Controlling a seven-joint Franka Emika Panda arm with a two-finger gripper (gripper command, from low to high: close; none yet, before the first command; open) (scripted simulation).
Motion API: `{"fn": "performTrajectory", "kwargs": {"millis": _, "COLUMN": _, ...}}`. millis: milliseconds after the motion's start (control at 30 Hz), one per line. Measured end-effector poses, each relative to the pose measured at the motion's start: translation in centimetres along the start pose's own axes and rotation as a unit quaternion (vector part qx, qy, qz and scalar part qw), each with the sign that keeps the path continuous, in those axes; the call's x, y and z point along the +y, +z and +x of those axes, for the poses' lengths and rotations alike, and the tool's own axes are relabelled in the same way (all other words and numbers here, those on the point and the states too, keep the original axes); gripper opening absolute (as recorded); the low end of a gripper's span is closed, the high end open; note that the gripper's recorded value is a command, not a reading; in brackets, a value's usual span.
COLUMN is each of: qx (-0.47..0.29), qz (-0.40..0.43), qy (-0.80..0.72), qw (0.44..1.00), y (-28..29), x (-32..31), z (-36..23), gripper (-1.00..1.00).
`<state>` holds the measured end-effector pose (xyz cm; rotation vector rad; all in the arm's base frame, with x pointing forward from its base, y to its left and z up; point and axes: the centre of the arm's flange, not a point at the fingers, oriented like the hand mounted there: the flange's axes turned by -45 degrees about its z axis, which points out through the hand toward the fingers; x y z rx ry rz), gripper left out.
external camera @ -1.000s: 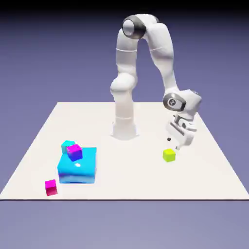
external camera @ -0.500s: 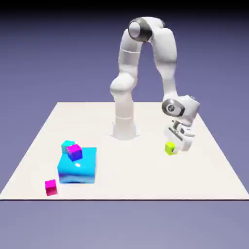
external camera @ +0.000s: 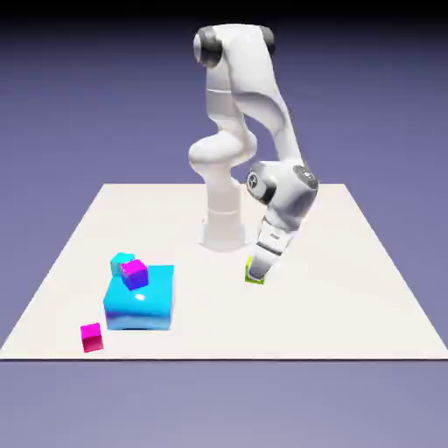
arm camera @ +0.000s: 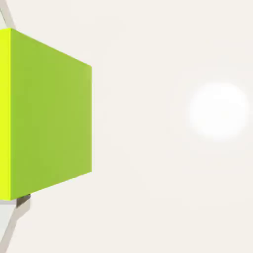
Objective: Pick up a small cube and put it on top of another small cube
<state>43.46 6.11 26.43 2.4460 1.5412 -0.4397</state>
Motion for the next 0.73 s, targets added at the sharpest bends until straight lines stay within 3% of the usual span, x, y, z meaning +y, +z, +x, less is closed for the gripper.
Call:
{"fn": "performTrajectory", "kwargs": {"millis": 233, "qx": 0.000, "qz": 0.069, "qy": 0.167, "qw": 0.984, "y": 1.1, "x": 8.2, "z": -13.5, "gripper": -1.00}}
{"fn": "performTrajectory", "kwargs": {"millis": 433, "qx": 0.006, "qz": 0.124, "qy": 0.295, "qw": 0.947, "y": 2.2, "x": 11.1, "z": -26.3, "gripper": -1.00}}
{"fn": "performTrajectory", "kwargs": {"millis": 600, "qx": 0.006, "qz": 0.123, "qy": 0.292, "qw": 0.948, "y": 8.0, "x": 10.2, "z": -25.0, "gripper": -1.00}}
{"fn": "performTrajectory", "kwargs": {"millis": 633, "qx": 0.006, "qz": 0.122, "qy": 0.289, "qw": 0.950, "y": 8.7, "x": 10.0, "z": -24.5, "gripper": 1.00}}
{"fn": "performTrajectory", "kwargs": {"millis": 733, "qx": 0.006, "qz": 0.120, "qy": 0.287, "qw": 0.950, "y": 7.2, "x": 10.3, "z": -24.6, "gripper": 1.00}}
